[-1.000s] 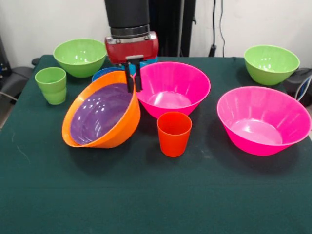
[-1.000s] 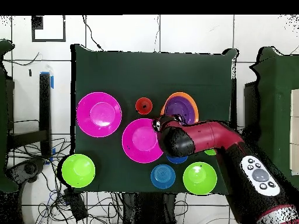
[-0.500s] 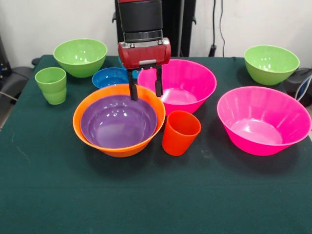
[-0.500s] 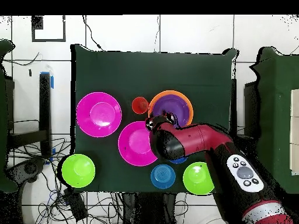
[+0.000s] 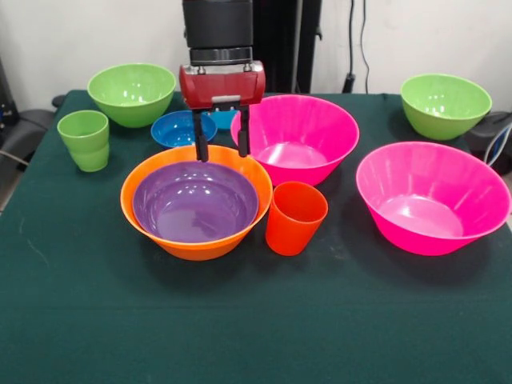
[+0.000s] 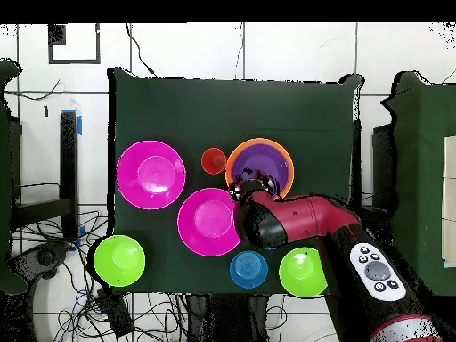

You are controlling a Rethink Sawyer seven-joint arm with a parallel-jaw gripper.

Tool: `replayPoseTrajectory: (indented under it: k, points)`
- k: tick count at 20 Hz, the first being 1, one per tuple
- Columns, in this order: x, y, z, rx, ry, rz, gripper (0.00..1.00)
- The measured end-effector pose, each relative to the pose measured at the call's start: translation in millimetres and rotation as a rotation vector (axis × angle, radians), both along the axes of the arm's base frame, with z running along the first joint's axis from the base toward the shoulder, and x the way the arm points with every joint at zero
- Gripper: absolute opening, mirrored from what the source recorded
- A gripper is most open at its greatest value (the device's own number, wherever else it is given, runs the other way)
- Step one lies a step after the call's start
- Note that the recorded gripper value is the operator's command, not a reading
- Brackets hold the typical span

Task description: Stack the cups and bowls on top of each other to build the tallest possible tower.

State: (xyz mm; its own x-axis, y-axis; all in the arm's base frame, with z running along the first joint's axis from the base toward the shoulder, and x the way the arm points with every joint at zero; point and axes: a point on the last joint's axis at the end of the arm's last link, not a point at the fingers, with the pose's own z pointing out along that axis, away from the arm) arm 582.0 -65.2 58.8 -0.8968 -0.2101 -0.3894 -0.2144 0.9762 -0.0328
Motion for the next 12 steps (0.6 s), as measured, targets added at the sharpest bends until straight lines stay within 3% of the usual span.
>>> replayPoseTrajectory:
  k: [8,12]
  points:
    - [-0.8,-4,2,0.005,0.015,-0.046,1.00]
    - [-3.1,3,13,0.003,0.028,-0.082,1.00]
